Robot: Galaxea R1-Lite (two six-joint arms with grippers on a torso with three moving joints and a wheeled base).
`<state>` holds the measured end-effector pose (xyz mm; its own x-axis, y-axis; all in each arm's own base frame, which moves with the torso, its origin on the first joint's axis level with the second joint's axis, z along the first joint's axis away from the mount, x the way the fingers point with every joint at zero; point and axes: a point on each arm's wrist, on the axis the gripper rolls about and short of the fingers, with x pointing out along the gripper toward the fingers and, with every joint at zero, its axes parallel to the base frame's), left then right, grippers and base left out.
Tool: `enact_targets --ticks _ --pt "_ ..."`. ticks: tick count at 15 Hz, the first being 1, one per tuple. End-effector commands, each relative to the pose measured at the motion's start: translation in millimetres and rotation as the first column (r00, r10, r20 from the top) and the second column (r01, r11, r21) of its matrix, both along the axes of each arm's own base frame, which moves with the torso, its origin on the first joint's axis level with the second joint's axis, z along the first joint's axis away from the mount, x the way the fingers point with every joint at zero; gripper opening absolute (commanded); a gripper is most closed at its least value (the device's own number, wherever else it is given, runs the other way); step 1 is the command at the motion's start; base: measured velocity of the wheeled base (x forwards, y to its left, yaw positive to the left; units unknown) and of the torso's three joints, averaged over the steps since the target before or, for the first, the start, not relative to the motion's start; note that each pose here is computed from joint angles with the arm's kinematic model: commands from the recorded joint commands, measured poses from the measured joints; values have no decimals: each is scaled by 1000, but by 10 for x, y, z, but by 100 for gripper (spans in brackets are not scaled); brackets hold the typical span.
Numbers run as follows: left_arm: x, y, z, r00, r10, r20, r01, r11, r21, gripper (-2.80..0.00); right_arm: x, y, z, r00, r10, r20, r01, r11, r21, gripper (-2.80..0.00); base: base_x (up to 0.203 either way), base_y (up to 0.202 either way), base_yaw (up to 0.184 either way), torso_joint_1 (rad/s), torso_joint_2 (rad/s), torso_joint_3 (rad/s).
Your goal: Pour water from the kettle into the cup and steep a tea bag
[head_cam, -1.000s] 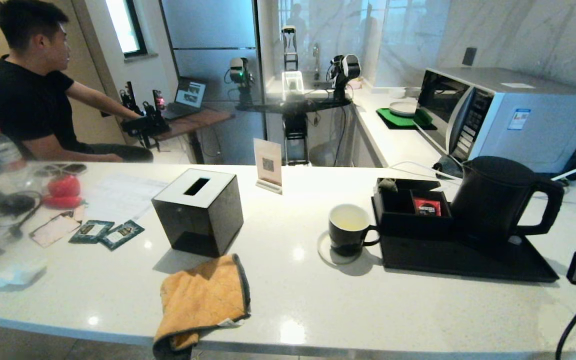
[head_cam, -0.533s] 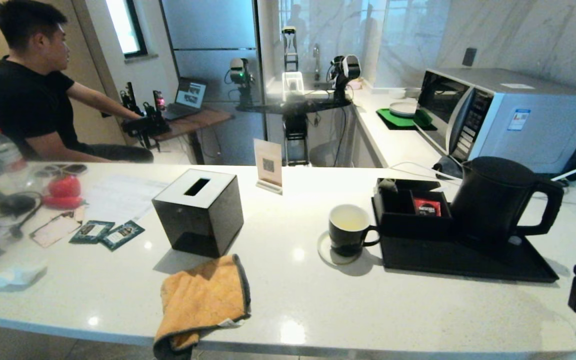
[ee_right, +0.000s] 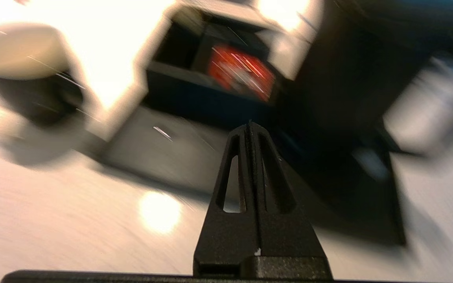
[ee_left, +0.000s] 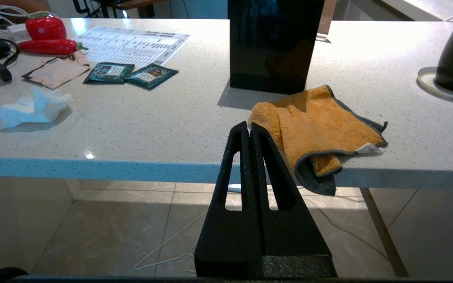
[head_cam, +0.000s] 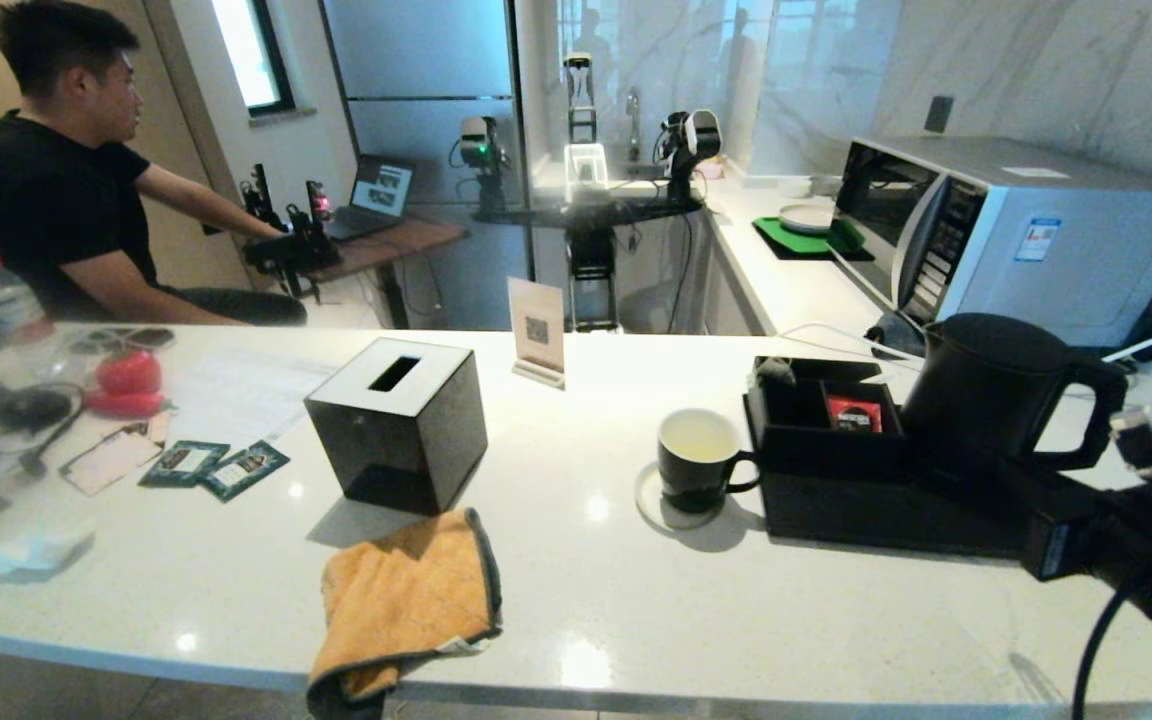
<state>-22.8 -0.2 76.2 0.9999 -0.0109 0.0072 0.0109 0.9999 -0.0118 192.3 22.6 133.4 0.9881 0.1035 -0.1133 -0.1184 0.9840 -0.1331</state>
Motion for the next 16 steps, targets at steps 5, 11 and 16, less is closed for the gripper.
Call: enact_targets --ticks 5,11,16 --pt "1 0 1 1000 0 -1 0 1000 0 -280 602 478 276 982 140 126 -141 990 -2 -280 0 0 0 0 0 0" --pt "1 0 1 1000 0 -1 0 1000 0 -280 1110 623 504 989 107 106 -106 994 -8 -280 0 0 0 0 0 0" --pt "1 0 1 1000 0 -1 0 1000 0 -280 1480 727 550 995 102 1 -102 995 5 -280 0 0 0 0 0 0"
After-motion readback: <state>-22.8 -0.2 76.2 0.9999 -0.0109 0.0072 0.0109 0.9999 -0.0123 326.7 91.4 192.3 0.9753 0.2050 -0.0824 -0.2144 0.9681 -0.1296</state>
